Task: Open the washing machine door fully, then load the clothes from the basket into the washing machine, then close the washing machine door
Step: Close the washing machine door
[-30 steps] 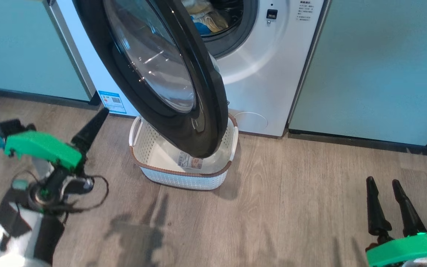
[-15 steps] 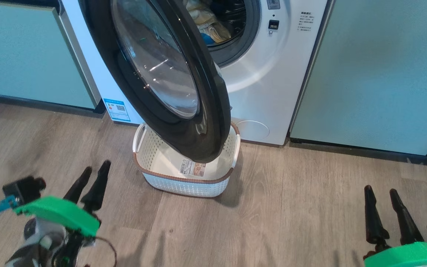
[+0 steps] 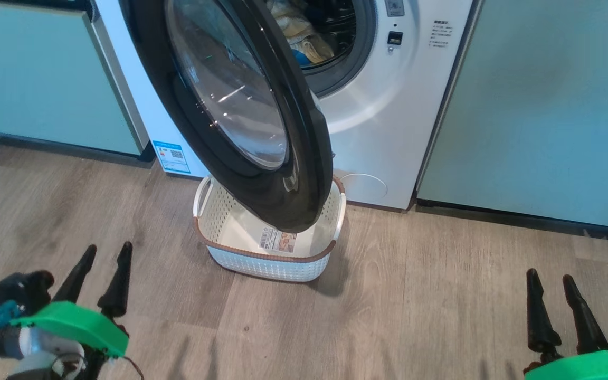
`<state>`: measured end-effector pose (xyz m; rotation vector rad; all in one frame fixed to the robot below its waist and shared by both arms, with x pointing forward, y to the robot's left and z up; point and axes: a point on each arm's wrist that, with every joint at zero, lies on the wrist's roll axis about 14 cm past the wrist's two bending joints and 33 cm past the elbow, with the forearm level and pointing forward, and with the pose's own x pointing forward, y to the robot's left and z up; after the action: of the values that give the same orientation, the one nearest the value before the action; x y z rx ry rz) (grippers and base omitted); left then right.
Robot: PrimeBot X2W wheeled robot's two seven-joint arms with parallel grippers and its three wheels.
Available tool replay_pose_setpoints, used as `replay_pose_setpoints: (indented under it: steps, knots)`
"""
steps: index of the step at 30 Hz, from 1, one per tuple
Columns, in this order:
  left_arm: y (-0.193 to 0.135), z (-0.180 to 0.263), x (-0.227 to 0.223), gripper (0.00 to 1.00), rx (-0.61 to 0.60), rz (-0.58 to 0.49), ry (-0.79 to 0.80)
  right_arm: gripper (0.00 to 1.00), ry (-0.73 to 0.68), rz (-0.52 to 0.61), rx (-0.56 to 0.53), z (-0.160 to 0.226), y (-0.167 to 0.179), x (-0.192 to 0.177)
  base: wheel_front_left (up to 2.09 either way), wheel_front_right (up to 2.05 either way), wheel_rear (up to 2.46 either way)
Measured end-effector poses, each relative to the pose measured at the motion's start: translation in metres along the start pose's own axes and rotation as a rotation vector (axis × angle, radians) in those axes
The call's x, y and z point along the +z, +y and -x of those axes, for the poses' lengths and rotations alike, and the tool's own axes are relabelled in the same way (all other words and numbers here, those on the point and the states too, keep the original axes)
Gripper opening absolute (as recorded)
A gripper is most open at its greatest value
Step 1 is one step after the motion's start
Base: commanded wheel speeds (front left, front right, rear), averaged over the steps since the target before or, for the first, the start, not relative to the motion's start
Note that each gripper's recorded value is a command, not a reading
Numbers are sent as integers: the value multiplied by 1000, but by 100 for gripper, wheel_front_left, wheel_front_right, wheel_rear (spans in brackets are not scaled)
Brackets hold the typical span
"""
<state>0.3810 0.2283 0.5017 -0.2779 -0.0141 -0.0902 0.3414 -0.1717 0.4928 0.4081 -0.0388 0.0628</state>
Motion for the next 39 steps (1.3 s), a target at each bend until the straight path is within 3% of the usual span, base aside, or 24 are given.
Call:
replay_pose_setpoints:
  steps: [8, 17, 39]
  knots:
    - [4, -1, 12, 100, 29, -77, -49, 100, 2, -5, -3, -1, 0, -1, 0, 0, 0]
    - [17, 10, -3, 100, 64, -136, 1, 100, 1, -8, -3, -1, 1, -1, 0, 0, 0]
    - [16, 14, -9, 100, 71, -147, 16, 100, -2, -9, 14, -2, 6, 0, 0, 0, 0]
